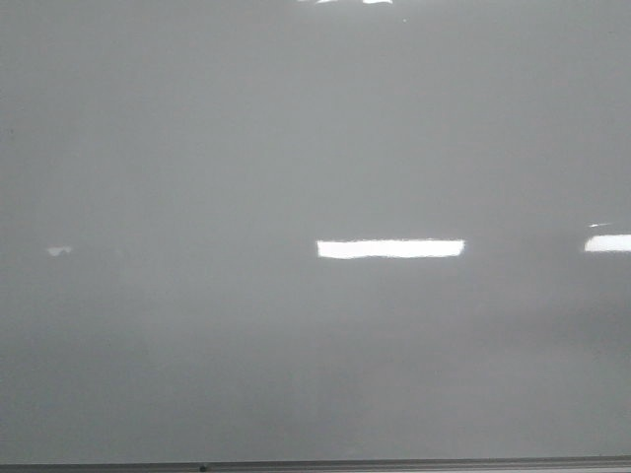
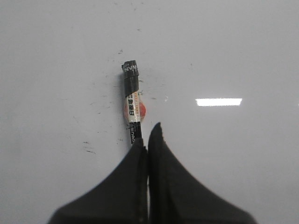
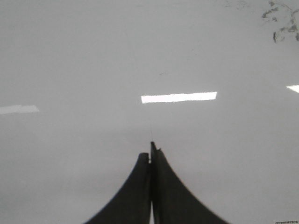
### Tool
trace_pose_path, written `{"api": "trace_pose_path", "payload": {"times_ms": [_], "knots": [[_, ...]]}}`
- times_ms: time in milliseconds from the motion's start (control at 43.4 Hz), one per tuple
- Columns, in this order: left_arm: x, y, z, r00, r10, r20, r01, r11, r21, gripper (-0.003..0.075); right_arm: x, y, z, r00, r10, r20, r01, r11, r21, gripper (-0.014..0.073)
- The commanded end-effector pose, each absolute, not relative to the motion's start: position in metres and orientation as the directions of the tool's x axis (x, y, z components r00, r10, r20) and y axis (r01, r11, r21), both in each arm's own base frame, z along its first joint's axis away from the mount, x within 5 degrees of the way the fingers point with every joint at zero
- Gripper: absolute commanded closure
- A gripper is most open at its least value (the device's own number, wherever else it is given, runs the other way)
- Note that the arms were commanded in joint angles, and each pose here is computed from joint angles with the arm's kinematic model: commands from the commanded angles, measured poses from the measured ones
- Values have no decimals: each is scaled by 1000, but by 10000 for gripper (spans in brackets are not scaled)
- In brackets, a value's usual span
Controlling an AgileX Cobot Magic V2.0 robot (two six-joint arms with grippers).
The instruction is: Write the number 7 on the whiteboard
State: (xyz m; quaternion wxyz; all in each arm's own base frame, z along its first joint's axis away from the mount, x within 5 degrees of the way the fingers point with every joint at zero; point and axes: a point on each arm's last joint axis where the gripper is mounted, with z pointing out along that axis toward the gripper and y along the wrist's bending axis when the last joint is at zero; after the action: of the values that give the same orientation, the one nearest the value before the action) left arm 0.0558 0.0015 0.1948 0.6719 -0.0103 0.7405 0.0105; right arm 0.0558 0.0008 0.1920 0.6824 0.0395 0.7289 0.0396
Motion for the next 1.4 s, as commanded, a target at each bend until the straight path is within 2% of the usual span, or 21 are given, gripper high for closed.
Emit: {"api": "trace_pose_path", "payload": {"times_ms": [0, 990, 1381], "knots": [[55, 2, 202, -2, -14, -1000, -31, 999, -14, 741, 55, 0, 200, 20, 95, -995, 1, 995, 95, 656], [55, 2, 202, -2, -14, -1000, -31, 999, -14, 741, 55, 0, 200, 20, 95, -995, 1, 995, 95, 656], [55, 2, 206, 37, -13, -999, -32, 999, -14, 741, 55, 0, 202, 40, 95, -995, 1, 995, 95, 656]]}}
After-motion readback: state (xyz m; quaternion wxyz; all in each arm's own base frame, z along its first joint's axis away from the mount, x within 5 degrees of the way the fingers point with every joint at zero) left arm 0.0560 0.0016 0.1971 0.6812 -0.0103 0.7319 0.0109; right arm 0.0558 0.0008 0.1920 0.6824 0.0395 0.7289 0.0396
